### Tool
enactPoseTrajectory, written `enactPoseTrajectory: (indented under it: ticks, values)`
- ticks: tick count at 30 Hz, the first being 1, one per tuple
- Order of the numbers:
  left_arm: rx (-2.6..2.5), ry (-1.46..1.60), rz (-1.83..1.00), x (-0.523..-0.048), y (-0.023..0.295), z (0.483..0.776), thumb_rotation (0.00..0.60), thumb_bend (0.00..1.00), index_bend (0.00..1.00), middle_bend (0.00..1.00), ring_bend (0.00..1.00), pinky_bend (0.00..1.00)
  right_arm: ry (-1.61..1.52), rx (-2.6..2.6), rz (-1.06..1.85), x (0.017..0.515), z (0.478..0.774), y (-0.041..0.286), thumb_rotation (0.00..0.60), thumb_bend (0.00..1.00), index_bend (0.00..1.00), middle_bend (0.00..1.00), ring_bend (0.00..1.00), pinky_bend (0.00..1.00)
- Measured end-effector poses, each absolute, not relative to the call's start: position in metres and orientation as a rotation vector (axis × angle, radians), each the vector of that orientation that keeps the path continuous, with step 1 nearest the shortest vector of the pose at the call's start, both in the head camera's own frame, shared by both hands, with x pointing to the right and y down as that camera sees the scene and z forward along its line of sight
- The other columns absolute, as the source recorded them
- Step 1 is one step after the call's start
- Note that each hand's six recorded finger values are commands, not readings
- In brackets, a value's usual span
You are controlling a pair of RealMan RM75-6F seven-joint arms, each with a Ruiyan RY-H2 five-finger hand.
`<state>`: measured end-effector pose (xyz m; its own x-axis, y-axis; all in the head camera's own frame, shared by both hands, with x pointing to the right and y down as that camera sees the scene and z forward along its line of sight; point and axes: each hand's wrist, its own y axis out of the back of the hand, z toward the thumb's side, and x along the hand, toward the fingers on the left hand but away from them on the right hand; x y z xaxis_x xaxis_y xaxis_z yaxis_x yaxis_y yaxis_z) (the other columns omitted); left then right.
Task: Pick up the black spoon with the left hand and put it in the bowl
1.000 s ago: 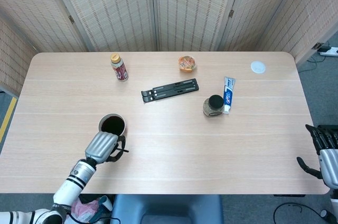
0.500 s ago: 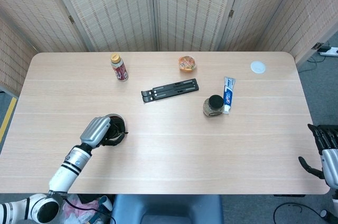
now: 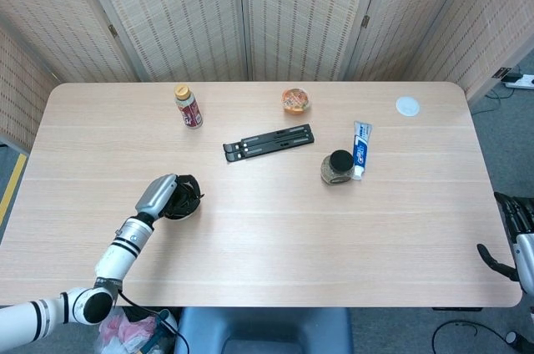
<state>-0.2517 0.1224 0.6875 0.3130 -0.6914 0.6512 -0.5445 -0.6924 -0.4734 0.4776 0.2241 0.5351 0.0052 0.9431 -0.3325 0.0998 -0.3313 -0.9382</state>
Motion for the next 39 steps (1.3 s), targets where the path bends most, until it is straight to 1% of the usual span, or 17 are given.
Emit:
enactPoseTrajectory:
  ticks: [8, 14, 18, 25, 31, 39]
  values:
    - [-2.404, 1.189, -1.361, -0.255, 0.119, 0.710, 0.600, 0.60, 0.70, 0.95, 0.85, 1.00, -1.111, -1.528, 1.413, 0.477, 0.535, 0.224, 0.600, 0.18, 0.00, 0.13, 0.13, 0.09]
    - [-2.367, 1.234, -1.422, -0.269, 0.117, 0.726, 0.600, 0.60, 0.71, 0.95, 0.85, 1.00, -1.113, -1.528, 1.408, 0.476, 0.535, 0.224, 0.600, 0.18, 0.00, 0.13, 0.13, 0.09]
    - [-2.355, 1.243, -1.463, -0.280, 0.121, 0.734, 0.600, 0.60, 0.71, 0.95, 0.85, 1.00, -1.111, -1.531, 1.409, 0.475, 0.536, 0.224, 0.600, 0.18, 0.00, 0.13, 0.13, 0.09]
    - [-2.360, 1.211, -1.466, -0.284, 0.129, 0.733, 0.600, 0.60, 0.71, 0.95, 0.85, 1.00, -1.106, -1.537, 1.413, 0.474, 0.538, 0.225, 0.600, 0.18, 0.00, 0.13, 0.13, 0.09]
    - [-2.384, 1.165, -1.438, -0.275, 0.137, 0.730, 0.600, 0.60, 0.71, 0.95, 0.85, 1.00, -1.108, -1.538, 1.416, 0.474, 0.539, 0.226, 0.600, 0.18, 0.00, 0.13, 0.13, 0.09]
    - [-2.350, 1.156, -1.410, -0.261, 0.128, 0.737, 0.600, 0.60, 0.71, 0.95, 0.85, 1.00, -1.119, -1.529, 1.419, 0.477, 0.536, 0.229, 0.600, 0.18, 0.00, 0.13, 0.13, 0.09]
